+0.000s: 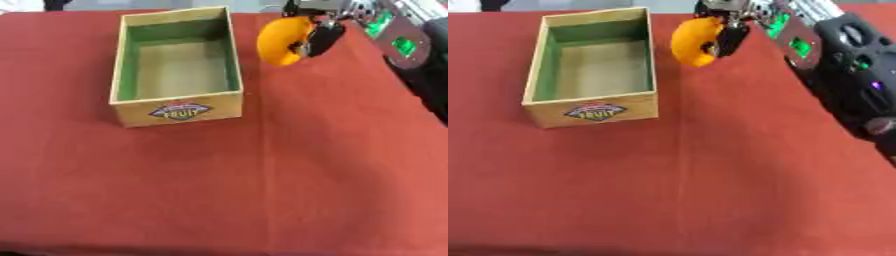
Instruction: Pick up objects on the table and place them in the box.
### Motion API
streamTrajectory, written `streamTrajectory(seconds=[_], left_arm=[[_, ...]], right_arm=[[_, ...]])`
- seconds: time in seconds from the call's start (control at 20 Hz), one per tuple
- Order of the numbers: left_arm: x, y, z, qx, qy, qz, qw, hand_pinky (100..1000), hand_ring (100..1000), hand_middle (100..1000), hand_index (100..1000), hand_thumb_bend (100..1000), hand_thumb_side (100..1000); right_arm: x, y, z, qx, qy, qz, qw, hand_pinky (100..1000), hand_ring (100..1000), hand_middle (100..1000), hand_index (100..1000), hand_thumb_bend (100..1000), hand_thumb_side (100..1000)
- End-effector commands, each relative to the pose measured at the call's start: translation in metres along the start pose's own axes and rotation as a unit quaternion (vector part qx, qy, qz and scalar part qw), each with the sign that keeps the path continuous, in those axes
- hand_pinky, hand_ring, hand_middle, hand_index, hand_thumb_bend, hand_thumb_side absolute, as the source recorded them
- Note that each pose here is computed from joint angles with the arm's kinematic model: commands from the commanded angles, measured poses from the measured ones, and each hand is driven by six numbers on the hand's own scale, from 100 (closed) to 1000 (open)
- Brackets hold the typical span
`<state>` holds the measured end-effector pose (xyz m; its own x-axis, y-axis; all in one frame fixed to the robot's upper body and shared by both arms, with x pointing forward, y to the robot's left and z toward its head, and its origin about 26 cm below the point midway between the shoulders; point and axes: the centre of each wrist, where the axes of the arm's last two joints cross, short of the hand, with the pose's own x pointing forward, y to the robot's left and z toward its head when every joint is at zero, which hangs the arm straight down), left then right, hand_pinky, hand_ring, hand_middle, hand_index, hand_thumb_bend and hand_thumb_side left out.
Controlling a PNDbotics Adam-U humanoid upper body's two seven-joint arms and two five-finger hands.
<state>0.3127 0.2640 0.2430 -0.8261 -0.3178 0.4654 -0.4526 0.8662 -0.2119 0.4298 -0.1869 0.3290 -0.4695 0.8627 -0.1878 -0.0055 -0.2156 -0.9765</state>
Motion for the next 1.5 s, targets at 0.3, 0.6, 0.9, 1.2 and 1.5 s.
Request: streamTrajectory(seconds=[0.3,0.6,0.9,1.2,1.5], left_arm=[[0.008,-0.003,-0.007,-0.009,-0.018,0.01,1.0,557,564,627,762,102,857],[0.009,-0.006,-0.007,-0.011,-0.02,0.019,1.0,558,564,627,762,101,855],[0.01,-0.009,-0.007,-0.011,-0.02,0.026,0.999,558,564,627,761,103,857],[0.011,-0.011,-0.008,-0.01,-0.021,0.031,0.999,557,564,627,761,104,857],[0.011,-0.011,-0.008,-0.01,-0.02,0.033,0.999,557,563,627,761,103,856]], right_arm=[[0.048,-0.055,-0.015,-0.11,-0.021,0.019,0.994,700,687,454,621,100,178],[0.077,-0.06,-0.036,-0.134,-0.035,-0.004,0.99,705,679,453,623,100,207],[0.094,-0.035,-0.06,-0.11,-0.034,-0.032,0.993,713,690,463,631,100,218],[0.095,0.007,-0.089,-0.07,0.001,-0.046,0.997,713,692,468,632,100,223],[0.102,0.023,-0.099,-0.055,-0.011,-0.03,0.998,715,704,488,643,100,224]])
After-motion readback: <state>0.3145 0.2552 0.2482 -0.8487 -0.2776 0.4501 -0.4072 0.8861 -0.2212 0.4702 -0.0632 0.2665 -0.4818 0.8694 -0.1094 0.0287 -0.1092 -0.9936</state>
